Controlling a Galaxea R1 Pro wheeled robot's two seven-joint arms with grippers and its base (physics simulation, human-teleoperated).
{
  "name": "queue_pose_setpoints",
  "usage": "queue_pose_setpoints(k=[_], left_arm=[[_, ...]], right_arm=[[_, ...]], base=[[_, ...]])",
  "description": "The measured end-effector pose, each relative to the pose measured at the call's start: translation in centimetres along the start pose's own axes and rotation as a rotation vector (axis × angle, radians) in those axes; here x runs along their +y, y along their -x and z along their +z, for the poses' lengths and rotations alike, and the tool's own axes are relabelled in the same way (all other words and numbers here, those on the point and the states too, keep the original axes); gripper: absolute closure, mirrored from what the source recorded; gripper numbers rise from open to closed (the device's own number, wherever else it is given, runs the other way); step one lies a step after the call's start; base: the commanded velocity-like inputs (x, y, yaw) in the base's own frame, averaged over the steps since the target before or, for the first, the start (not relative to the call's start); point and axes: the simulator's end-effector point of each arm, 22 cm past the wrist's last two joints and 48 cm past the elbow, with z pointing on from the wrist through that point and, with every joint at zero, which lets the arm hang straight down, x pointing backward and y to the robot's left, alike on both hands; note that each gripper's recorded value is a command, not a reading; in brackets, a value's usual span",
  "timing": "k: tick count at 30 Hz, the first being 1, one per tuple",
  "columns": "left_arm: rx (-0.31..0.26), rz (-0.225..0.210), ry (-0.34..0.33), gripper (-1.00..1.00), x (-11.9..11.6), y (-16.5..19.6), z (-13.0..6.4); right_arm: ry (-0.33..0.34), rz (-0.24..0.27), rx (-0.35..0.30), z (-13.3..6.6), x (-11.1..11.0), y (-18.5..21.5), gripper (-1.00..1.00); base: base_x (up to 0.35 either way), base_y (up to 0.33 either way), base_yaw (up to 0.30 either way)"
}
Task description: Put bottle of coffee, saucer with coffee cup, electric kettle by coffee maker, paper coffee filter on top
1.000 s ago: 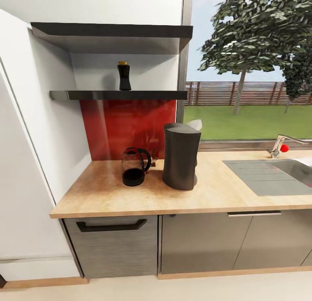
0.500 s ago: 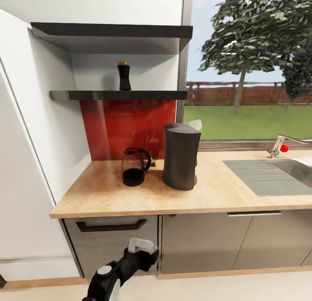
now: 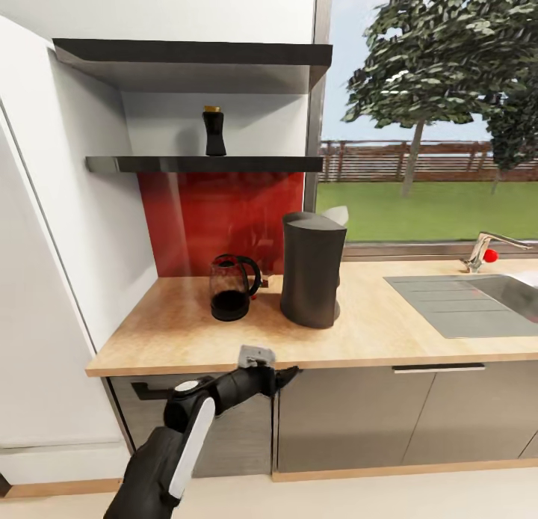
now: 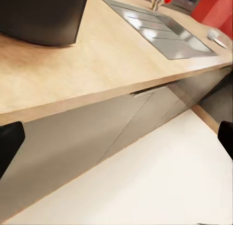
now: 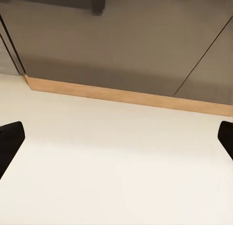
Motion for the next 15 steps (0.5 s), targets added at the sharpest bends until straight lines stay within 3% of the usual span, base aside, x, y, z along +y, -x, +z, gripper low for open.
queue_pose_setpoints(k=[2,8,11,12,15], left_arm=[[-0.004,-0.001,-0.021,-1.00,-0.6,1.7,0.2],[-0.091,0.018,-0.118,-1.00,-3.4,9.8,0.4],[-0.093,0.016,-0.186,-1.00,-5.7,13.7,0.0],[-0.107,0.035,-0.228,-1.00,-7.4,16.8,-0.4],[-0.141,0.067,-0.269,-1.00,-9.3,20.4,-1.1]], right_arm=[[-0.001,0.000,0.000,0.0,0.0,0.0,-1.00],[-0.002,-0.001,0.000,0.0,-0.1,0.0,-1.00],[-0.003,0.000,0.000,0.0,-0.2,0.0,-1.00],[-0.003,0.000,0.000,0.0,-0.2,0.0,-1.00],[-0.003,0.000,0.000,0.0,-0.2,0.0,-1.00]], base=[[0.000,0.000,0.000],[0.000,0.000,0.000],[0.000,0.000,0.000],[0.000,0.000,0.000],[0.000,0.000,0.000]])
